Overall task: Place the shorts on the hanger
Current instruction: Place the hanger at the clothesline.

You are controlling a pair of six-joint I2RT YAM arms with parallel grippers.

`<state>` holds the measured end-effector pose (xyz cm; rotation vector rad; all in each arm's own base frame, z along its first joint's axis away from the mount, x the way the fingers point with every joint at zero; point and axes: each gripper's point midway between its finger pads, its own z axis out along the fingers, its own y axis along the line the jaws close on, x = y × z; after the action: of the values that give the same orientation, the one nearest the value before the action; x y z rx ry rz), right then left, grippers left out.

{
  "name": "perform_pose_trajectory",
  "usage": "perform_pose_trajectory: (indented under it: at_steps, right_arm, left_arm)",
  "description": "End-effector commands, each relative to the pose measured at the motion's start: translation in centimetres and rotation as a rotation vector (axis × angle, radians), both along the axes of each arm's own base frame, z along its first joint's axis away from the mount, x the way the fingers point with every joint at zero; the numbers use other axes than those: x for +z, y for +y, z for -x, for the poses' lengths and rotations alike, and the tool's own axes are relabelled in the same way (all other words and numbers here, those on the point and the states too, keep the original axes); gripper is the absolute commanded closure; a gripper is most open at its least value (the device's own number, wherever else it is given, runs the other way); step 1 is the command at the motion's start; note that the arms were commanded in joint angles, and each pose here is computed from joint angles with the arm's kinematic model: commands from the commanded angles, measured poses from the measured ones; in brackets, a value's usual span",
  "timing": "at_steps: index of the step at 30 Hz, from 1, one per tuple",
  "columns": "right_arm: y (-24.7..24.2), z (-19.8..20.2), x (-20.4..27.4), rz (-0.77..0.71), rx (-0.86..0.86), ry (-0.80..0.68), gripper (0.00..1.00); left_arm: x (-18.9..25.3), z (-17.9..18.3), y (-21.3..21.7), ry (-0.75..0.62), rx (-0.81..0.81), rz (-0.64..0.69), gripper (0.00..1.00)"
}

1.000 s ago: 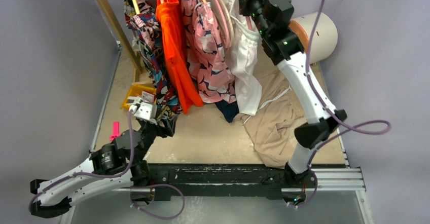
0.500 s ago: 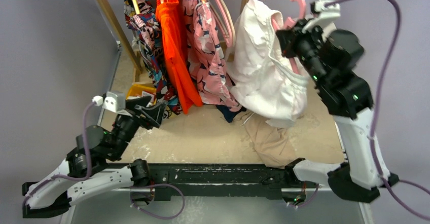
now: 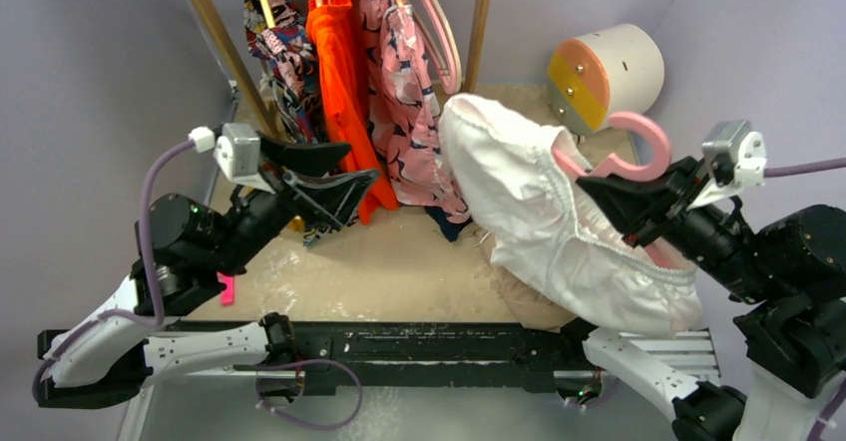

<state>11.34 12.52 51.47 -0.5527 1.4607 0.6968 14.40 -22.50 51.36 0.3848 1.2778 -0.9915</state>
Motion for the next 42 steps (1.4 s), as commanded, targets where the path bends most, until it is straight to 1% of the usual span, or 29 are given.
perform_pose_trajectory:
  at_steps: [1, 6, 9, 16, 23, 30, 36, 39, 42]
  right_arm:
    - [3.2, 1.5, -1.5, 0.048, 0.227, 0.017, 1.0]
    - [3.7, 0.9, -2.5, 0.071, 0.242, 0.032, 1.0]
    - [4.0, 0.3, -2.8, 0.075, 0.244, 0.034, 1.0]
    - [4.7, -1.5, -3.0, 0.077, 0.23, 0.051, 1.0]
    - [5.2, -2.2, -2.8, 0.081, 0.232, 0.055, 1.0]
    - [5.4, -2.2, -3.1, 0.085, 0.245, 0.063, 1.0]
    - [5.5, -2.2, -3.2, 0.086, 0.25, 0.066, 1.0]
    - [5.4, -2.2, -3.3, 0.087, 0.246, 0.067, 1.0]
    - [5.2, -2.1, -3.3, 0.086, 0.238, 0.064, 1.0]
  left_arm:
    - [3.7, 2.9, -2.6, -0.086, -0.206, 0.062, 0.31]
    - [4.9, 4.2, -5.0, -0.105, -0.326, 0.071, 0.32]
    - [4.9, 3.7, -6.6, -0.082, -0.341, 0.056, 0.34]
    - [3.7, 1.0, -8.5, -0.013, -0.252, 0.021, 0.35]
    - [1.2, -0.9, -10.6, 0.024, -0.203, -0.07, 0.35]
    - [0.3, -1.2, -12.0, 0.022, -0.211, -0.117, 0.35]
    - [-1.2, -2.2, -12.8, 0.037, -0.176, -0.166, 0.35]
    - [-1.8, -2.5, -13.0, 0.04, -0.163, -0.189, 0.39]
    - [-2.4, -2.7, -13.1, 0.041, -0.157, -0.209, 0.47]
